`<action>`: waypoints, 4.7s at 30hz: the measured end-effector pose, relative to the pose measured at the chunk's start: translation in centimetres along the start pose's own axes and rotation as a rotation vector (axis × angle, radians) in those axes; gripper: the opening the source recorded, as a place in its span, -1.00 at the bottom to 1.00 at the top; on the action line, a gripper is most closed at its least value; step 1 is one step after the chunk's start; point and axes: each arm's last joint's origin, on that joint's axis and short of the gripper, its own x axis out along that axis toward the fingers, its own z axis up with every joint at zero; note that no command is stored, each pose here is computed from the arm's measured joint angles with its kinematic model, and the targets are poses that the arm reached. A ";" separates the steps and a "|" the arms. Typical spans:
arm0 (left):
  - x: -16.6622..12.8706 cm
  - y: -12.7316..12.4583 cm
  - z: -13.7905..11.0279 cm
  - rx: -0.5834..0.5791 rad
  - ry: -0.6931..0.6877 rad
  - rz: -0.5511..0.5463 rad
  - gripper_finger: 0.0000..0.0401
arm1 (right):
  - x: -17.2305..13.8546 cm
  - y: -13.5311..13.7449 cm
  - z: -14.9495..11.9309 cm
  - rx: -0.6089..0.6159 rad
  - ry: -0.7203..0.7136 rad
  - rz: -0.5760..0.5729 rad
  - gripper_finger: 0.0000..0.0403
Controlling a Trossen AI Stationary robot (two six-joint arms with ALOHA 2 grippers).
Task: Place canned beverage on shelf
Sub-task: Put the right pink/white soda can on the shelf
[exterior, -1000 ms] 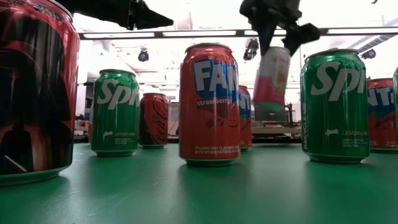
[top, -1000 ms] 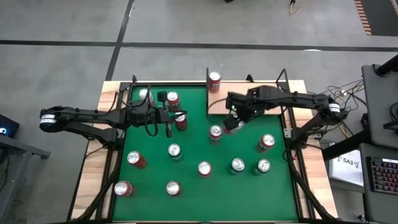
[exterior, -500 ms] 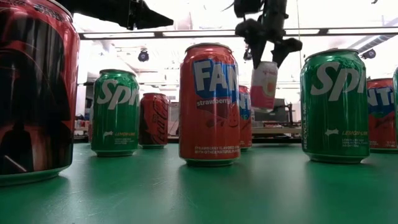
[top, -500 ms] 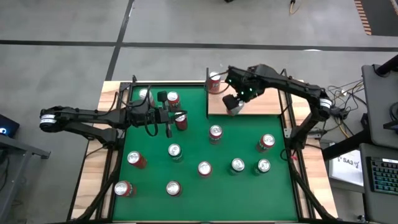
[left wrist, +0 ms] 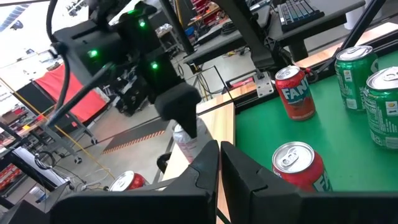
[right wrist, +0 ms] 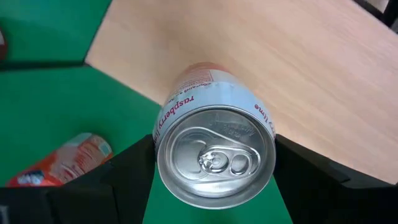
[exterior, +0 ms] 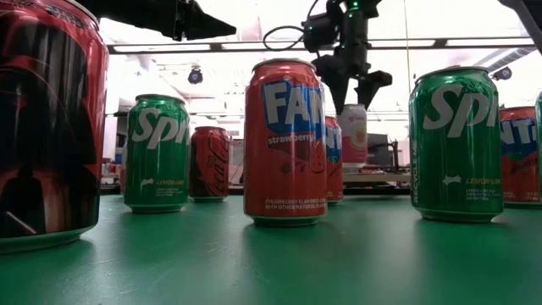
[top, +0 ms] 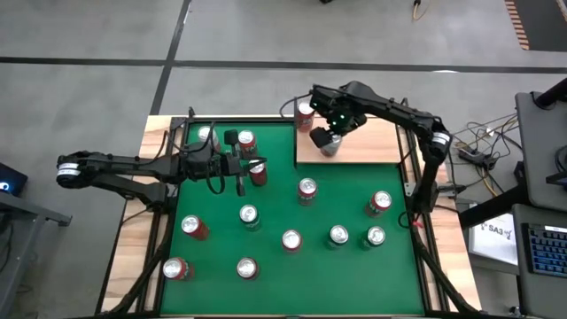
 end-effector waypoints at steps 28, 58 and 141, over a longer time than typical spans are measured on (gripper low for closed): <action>0.0 0.0 0.0 0.005 0.002 -0.001 -1.00 | 1.7 0.0 2.5 -0.007 0.029 -0.028 0.39; 0.0 0.0 0.0 0.005 0.003 -0.002 -1.00 | 0.9 -0.1 2.6 -0.022 -0.022 -0.005 0.74; 0.0 0.0 0.0 0.008 0.001 -0.001 -1.00 | 2.7 -1.0 -2.8 -0.245 -0.362 0.034 -0.96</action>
